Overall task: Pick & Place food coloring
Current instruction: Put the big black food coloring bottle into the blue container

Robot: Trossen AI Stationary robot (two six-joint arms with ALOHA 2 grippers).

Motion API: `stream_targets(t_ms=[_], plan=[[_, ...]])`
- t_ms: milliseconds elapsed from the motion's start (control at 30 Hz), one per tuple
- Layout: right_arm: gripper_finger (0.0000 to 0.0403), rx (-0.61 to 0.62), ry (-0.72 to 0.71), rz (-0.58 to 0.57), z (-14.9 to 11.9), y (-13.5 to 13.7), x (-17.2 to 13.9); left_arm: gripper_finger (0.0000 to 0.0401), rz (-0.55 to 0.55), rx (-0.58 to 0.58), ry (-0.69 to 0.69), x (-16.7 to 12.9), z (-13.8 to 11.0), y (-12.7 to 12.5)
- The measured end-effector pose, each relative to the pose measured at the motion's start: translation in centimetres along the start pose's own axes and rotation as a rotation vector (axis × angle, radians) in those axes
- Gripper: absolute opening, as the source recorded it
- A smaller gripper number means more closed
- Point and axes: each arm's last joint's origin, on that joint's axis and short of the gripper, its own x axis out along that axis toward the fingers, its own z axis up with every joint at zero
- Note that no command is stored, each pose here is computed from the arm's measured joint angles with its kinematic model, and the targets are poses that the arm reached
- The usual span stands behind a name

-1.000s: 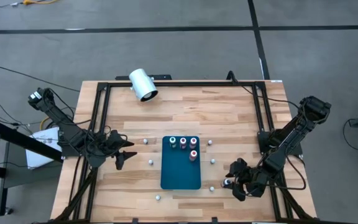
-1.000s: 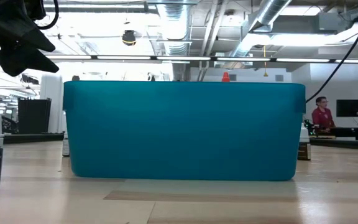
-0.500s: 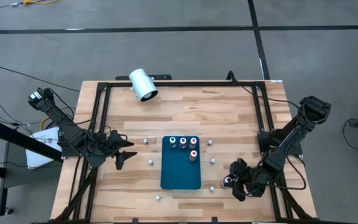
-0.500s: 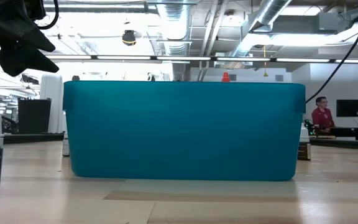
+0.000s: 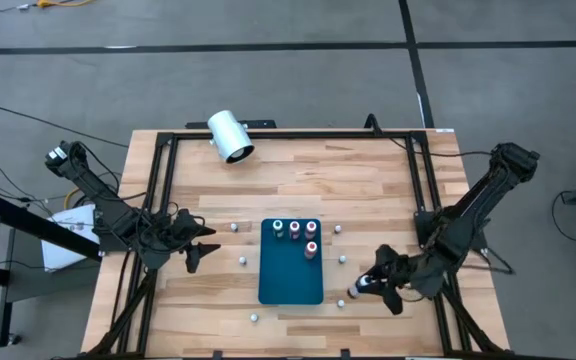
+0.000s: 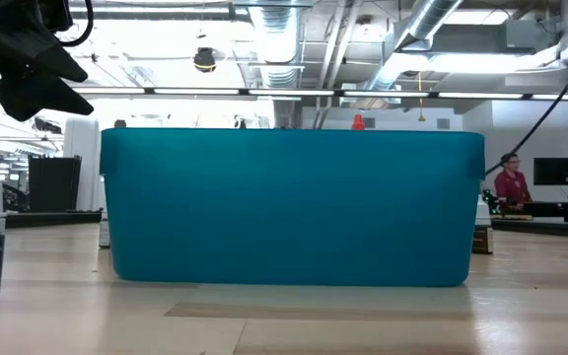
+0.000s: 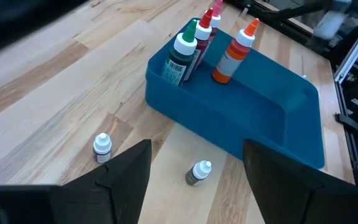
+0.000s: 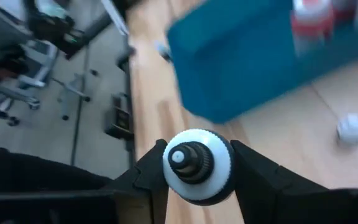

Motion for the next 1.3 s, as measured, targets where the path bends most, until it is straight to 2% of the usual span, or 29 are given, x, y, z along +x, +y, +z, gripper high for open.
stream_targets(t_ms=[167, 300, 500, 667, 933, 1133, 1300], plan=[[0.0146, -0.091, -0.114, 0.073, 3.9, 2.1, -1.7, 0.0242, 0.0, 0.0, 0.0, 0.0, 0.0, 0.0], [0.0135, -0.197, -0.201, 0.093, 7.0, 3.7, -2.6, 0.0242, 0.0, 0.01, 0.0, 0.0, 0.0, 0.0], [0.0131, -0.277, -0.309, 0.073, 10.7, 4.6, -3.5, 0.0242, 0.006, 0.009, -0.008, 0.0, 0.0, 0.0], [0.015, -0.306, -0.366, 0.032, 13.1, 4.8, -3.4, 0.0242, 0.007, 0.009, -0.01, 0.0, 0.0, 0.0], [0.013, -0.321, -0.352, -0.039, 15.5, 4.9, -0.2, 0.0242, 0.006, 0.012, -0.011, 0.0, 0.0, 0.0], [0.0151, -0.342, -0.314, -0.108, 17.3, 5.2, 3.3, 0.0242, 0.002, 0.02, -0.012, 0.0, 0.1, 0.0], [0.0137, -0.367, -0.205, -0.217, 18.2, 4.9, 6.3, 0.0242, -0.003, 0.017, -0.012, 0.0, 0.1, -0.1]])
